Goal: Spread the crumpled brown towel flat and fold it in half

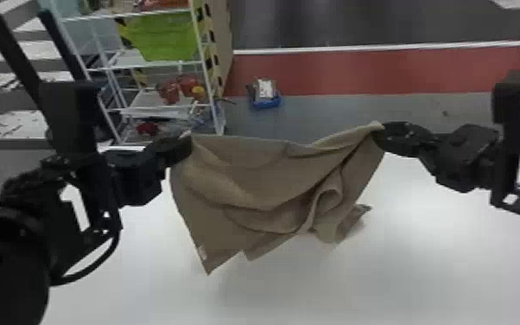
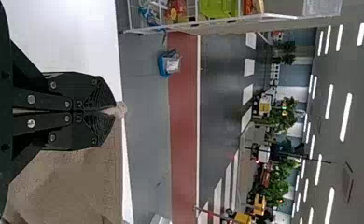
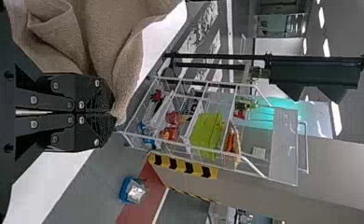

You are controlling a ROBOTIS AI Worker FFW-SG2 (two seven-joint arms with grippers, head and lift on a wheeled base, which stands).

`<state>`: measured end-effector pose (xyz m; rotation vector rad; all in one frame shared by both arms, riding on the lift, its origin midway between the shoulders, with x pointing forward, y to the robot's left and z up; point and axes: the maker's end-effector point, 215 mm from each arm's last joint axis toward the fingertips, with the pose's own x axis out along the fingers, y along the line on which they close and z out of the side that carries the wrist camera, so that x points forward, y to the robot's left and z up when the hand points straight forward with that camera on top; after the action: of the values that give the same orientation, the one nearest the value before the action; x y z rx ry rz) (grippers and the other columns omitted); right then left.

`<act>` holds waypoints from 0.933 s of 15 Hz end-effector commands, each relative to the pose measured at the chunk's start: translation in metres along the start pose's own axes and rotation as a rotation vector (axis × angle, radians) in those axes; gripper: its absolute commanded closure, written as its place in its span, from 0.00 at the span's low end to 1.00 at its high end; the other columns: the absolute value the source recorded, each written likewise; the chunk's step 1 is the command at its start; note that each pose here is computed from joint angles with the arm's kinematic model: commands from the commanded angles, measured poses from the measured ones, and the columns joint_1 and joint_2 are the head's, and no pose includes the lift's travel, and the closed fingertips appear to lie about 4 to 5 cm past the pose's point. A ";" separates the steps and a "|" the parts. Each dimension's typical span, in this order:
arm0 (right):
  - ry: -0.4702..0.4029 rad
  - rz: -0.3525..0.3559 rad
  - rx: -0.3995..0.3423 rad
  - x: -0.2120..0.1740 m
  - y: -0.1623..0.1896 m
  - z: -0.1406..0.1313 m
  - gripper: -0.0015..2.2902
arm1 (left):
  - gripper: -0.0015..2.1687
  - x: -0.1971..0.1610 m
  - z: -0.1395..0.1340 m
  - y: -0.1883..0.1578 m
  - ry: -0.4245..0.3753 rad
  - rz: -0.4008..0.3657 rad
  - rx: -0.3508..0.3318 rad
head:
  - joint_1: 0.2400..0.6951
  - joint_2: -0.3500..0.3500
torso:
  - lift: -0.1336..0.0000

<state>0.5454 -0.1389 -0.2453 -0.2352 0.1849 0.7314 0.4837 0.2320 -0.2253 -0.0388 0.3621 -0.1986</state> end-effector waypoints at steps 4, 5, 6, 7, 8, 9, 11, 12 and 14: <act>-0.029 -0.098 0.006 0.017 -0.063 0.031 0.61 | 0.58 0.053 0.066 -0.024 -0.182 -0.050 -0.006 | 0.73 0.60 | 0.08; -0.026 -0.107 0.016 0.022 -0.077 0.033 0.61 | 0.58 0.062 0.075 -0.023 -0.191 -0.051 -0.010 | 0.70 0.59 | 0.08; -0.026 -0.122 0.024 0.025 -0.093 0.038 0.61 | 0.58 0.073 0.085 -0.031 -0.193 -0.066 0.003 | 0.66 0.58 | 0.08; -0.025 -0.138 0.023 0.027 -0.108 0.042 0.61 | 0.58 0.086 0.089 -0.035 -0.186 -0.069 -0.005 | 0.59 0.54 | 0.08; -0.028 -0.164 0.023 0.028 -0.124 0.048 0.61 | 0.58 0.094 0.098 -0.043 -0.190 -0.082 -0.002 | 0.56 0.53 | 0.08; -0.041 -0.181 0.022 0.030 -0.141 0.062 0.61 | 0.58 0.099 0.105 -0.044 -0.195 -0.087 -0.004 | 0.53 0.51 | 0.08; -0.071 -0.222 0.029 0.028 -0.170 0.088 0.61 | 0.58 0.100 0.119 -0.049 -0.225 -0.099 -0.005 | 0.47 0.48 | 0.08; -0.093 -0.241 0.027 0.024 -0.181 0.103 0.61 | 0.58 0.100 0.121 -0.051 -0.229 -0.108 -0.006 | 0.40 0.45 | 0.08; -0.130 -0.239 0.058 0.009 -0.184 0.111 0.61 | 0.58 0.099 0.116 -0.048 -0.233 -0.110 -0.010 | 0.33 0.43 | 0.08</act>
<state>0.6916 -0.2290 -0.1235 -0.1780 0.0686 0.4983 0.6081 0.1619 -0.1442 -0.0881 0.1291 -0.3015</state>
